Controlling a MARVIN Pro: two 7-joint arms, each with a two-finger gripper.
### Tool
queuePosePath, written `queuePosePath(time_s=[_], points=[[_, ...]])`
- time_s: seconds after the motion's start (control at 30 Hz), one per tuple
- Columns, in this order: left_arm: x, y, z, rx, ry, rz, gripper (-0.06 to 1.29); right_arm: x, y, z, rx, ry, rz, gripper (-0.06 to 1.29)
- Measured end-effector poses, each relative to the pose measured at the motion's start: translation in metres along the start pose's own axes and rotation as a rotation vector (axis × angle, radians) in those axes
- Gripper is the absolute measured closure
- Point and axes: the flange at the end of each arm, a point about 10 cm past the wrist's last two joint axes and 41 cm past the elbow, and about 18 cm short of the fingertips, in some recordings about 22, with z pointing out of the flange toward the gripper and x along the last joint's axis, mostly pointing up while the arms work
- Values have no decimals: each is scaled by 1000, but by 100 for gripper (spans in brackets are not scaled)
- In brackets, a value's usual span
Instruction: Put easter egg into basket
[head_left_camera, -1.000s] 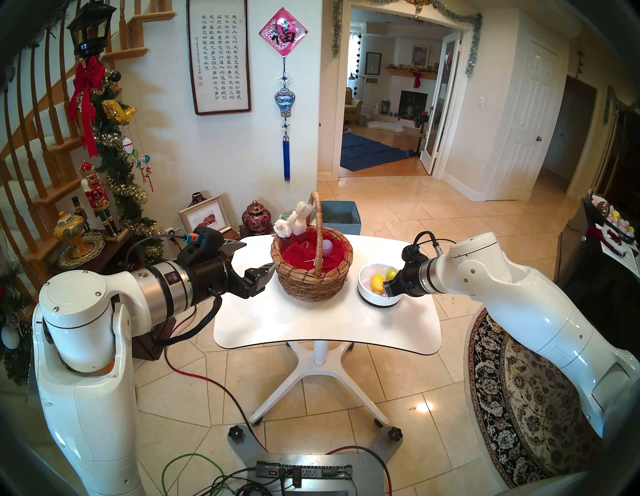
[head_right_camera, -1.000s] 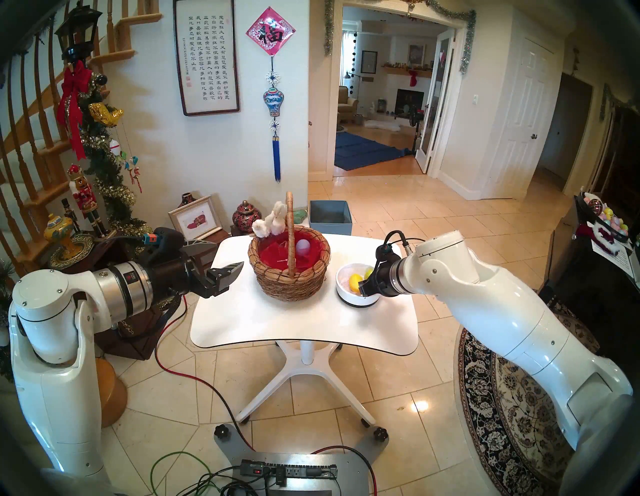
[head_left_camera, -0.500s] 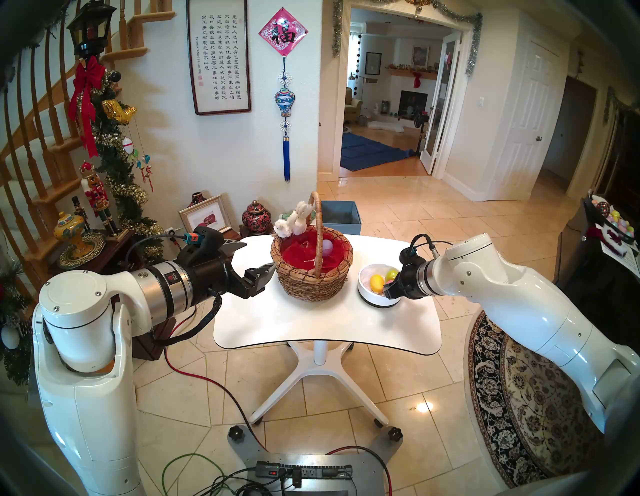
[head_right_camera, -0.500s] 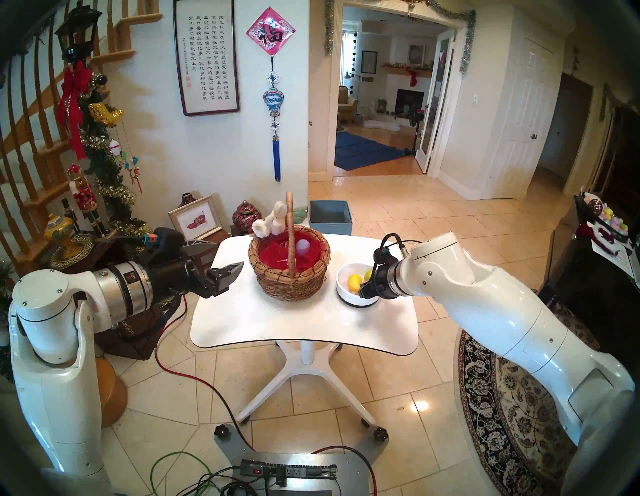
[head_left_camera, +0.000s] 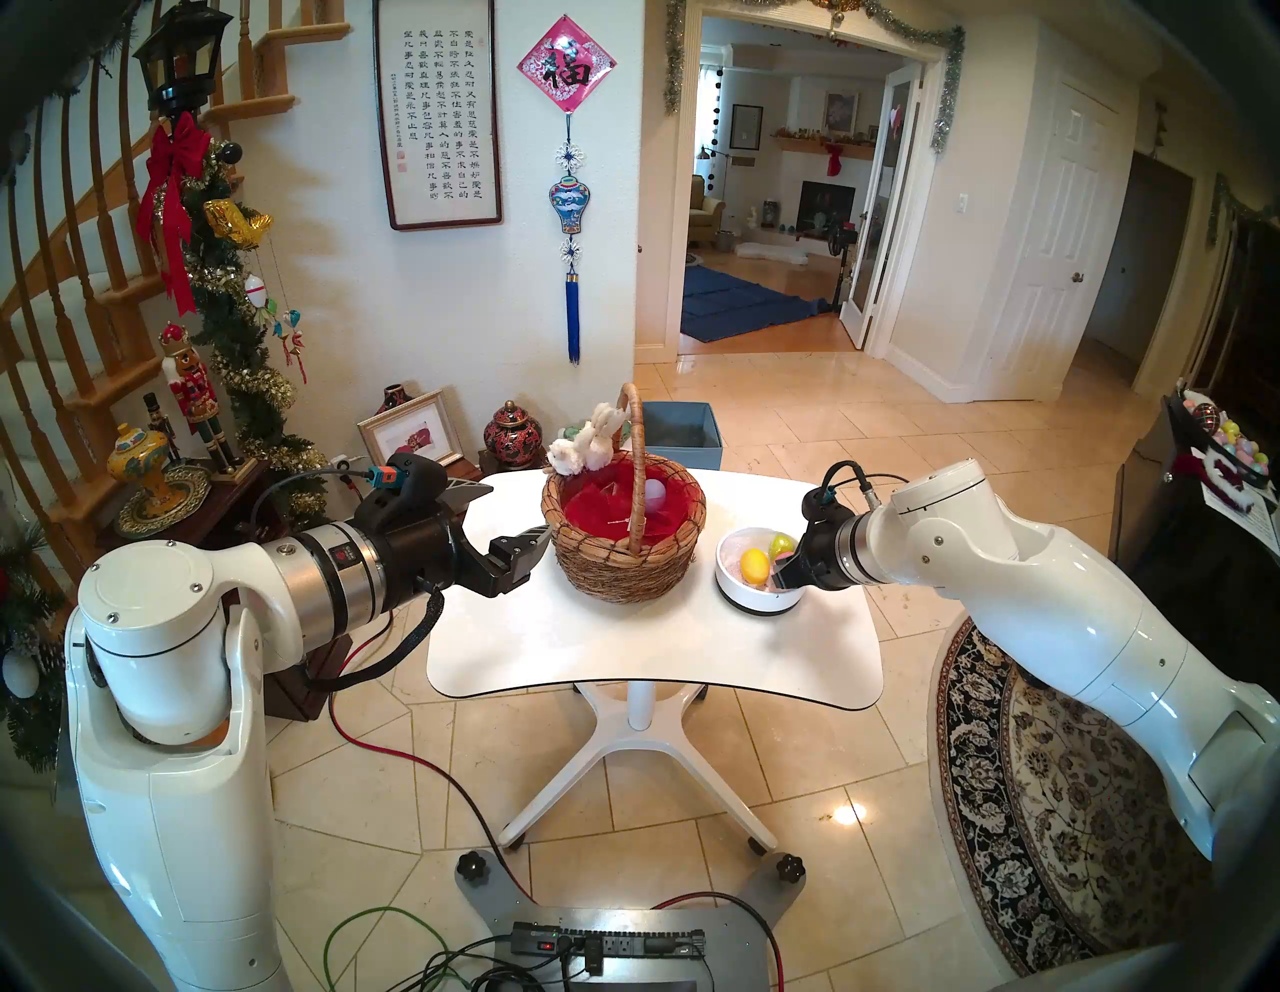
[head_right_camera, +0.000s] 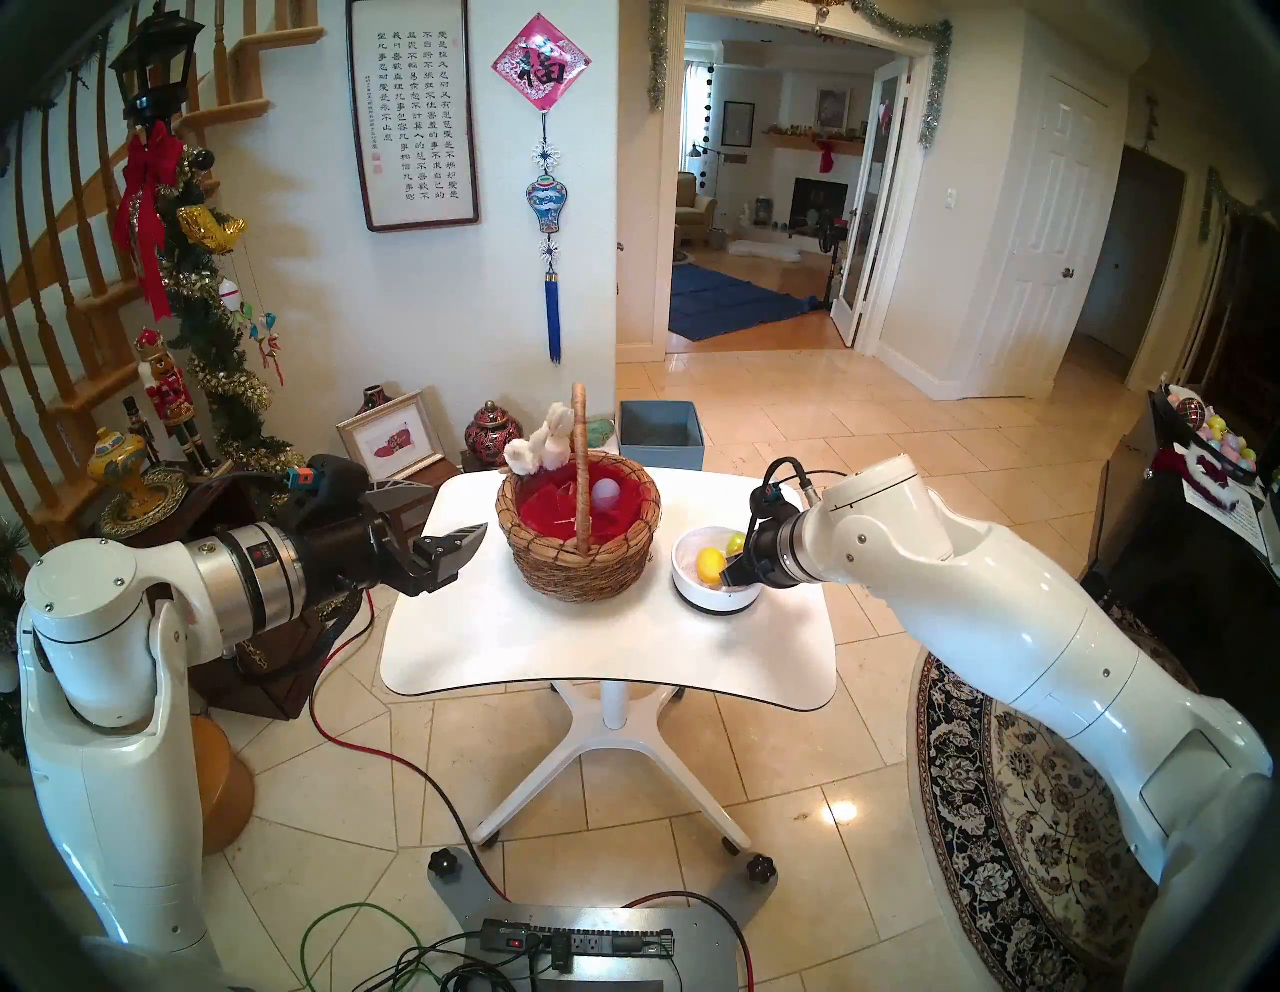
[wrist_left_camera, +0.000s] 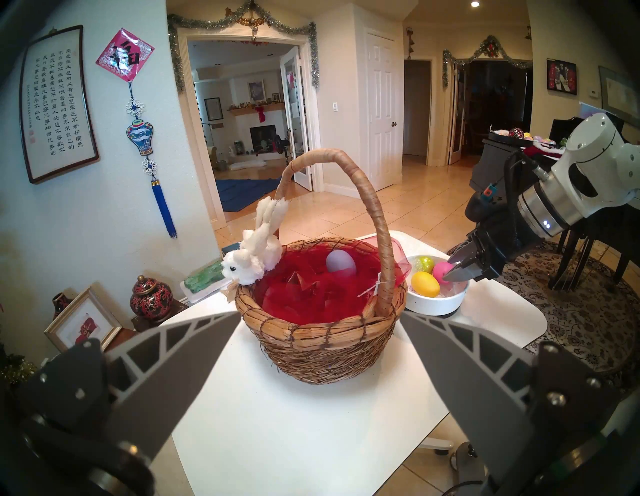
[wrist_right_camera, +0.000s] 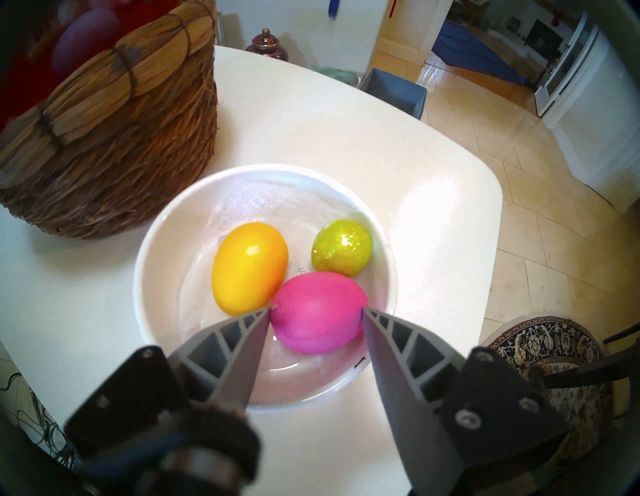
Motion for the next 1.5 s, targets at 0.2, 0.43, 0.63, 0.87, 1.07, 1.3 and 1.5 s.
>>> queuePosePath(time_s=[0.2,0.43,0.63,0.87,1.07,1.3,1.5], points=[[0,0,0,0,0,0,-3,11,1,-11,-8,33,-8,61],[0,0,0,0,0,0,-3,23,-2,-22,2,66,-13,61],[0,0,0,0,0,0,-3,32,-5,-31,11,95,-24,61],[0,0,0,0,0,0,-3,50,-8,-43,13,146,-48,61],[0,0,0,0,0,0,-3,68,-17,-53,41,194,-81,61],[0,0,0,0,0,0,-3,90,-31,-63,90,249,-132,61],[0,0,0,0,0,0,-3,103,-38,-59,129,257,-165,61]])
